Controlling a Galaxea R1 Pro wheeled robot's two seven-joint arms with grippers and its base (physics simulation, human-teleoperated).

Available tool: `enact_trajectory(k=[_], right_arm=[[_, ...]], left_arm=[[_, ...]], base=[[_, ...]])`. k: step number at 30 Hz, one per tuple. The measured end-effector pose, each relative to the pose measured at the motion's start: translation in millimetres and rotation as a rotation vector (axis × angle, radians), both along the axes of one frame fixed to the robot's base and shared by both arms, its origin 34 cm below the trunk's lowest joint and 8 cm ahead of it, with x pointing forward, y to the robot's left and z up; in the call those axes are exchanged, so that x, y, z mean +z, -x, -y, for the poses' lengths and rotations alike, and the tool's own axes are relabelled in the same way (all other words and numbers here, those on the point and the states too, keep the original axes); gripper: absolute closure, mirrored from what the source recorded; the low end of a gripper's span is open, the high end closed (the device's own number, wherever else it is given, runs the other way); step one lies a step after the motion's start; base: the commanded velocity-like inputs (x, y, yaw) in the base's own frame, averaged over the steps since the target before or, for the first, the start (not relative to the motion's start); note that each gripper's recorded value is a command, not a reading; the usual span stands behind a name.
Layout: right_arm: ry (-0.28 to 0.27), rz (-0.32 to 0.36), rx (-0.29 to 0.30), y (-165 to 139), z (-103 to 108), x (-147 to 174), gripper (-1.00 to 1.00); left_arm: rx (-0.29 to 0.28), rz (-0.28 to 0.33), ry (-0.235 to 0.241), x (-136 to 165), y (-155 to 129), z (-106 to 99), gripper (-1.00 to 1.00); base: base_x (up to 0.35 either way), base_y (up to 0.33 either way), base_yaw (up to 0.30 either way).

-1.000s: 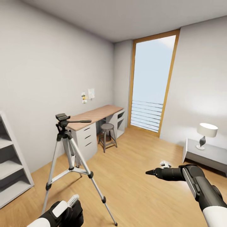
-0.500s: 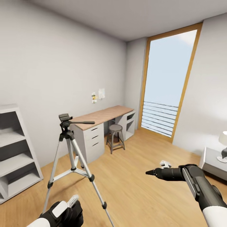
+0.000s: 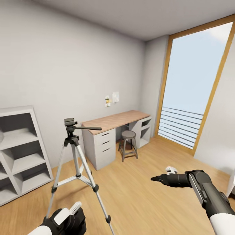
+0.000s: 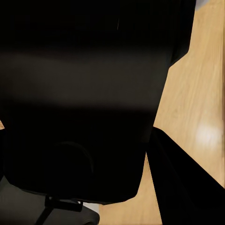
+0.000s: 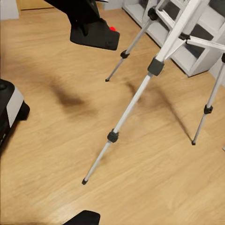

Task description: Attach the digital camera to the camera tripod in the bedroom.

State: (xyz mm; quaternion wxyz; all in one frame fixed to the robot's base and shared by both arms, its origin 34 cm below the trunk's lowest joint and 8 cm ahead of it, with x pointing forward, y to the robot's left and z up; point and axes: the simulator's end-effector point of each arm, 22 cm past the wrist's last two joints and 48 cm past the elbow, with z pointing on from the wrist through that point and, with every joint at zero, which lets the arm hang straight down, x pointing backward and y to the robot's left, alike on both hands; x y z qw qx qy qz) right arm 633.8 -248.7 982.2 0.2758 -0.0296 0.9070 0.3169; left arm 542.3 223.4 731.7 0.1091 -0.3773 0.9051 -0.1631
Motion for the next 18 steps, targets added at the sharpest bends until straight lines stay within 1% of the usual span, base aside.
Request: enact_trajectory(k=[4,8,18], right_arm=[[0.001,0.000,-0.001,0.0,0.5,0.0,-1.00],[0.001,0.000,-0.001,-0.1,0.8,0.0,-1.00],[0.000,0.000,0.000,-0.2,0.7,-0.1,-1.00]], left_arm=[[0.000,0.000,0.000,0.0,0.0,0.0,1.00],[0.000,0.000,0.000,-0.1,0.2,0.0,1.00],[0.002,0.000,0.004,0.0,-0.2,1.5,1.00]], base=[[0.162,-0.237,0.274],[0.155,-0.166,0.274],[0.032,-0.028,0.274]])
